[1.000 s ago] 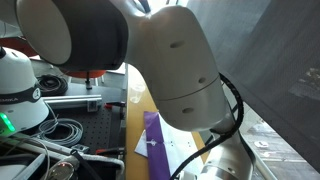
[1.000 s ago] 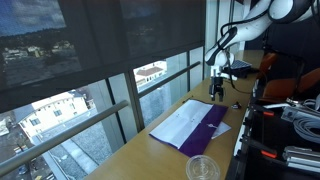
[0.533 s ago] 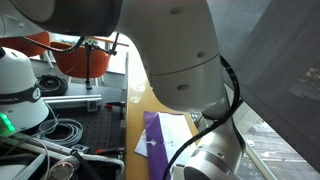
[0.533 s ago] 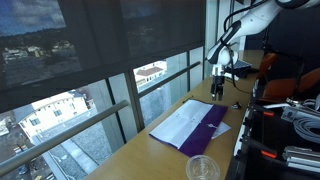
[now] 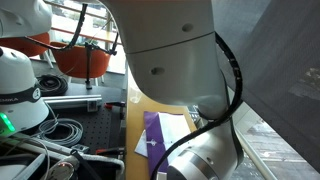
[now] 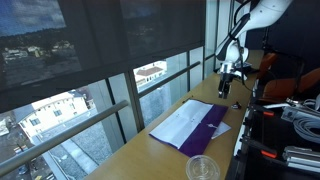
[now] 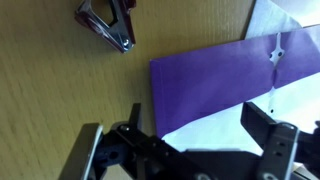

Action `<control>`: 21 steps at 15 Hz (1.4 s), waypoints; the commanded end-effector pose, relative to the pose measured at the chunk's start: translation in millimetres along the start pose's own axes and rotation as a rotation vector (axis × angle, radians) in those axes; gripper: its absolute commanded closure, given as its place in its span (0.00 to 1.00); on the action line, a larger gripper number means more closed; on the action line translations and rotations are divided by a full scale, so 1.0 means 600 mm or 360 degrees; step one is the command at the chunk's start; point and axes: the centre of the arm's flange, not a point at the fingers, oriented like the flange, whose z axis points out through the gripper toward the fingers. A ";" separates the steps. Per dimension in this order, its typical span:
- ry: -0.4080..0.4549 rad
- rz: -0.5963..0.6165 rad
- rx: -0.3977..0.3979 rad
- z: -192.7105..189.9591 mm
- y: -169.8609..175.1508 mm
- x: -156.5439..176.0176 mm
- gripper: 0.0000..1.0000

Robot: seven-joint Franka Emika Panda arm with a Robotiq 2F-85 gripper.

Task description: Close the purple folder.

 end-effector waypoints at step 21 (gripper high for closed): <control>0.0145 -0.0062 0.0049 0.092 0.019 0.091 0.00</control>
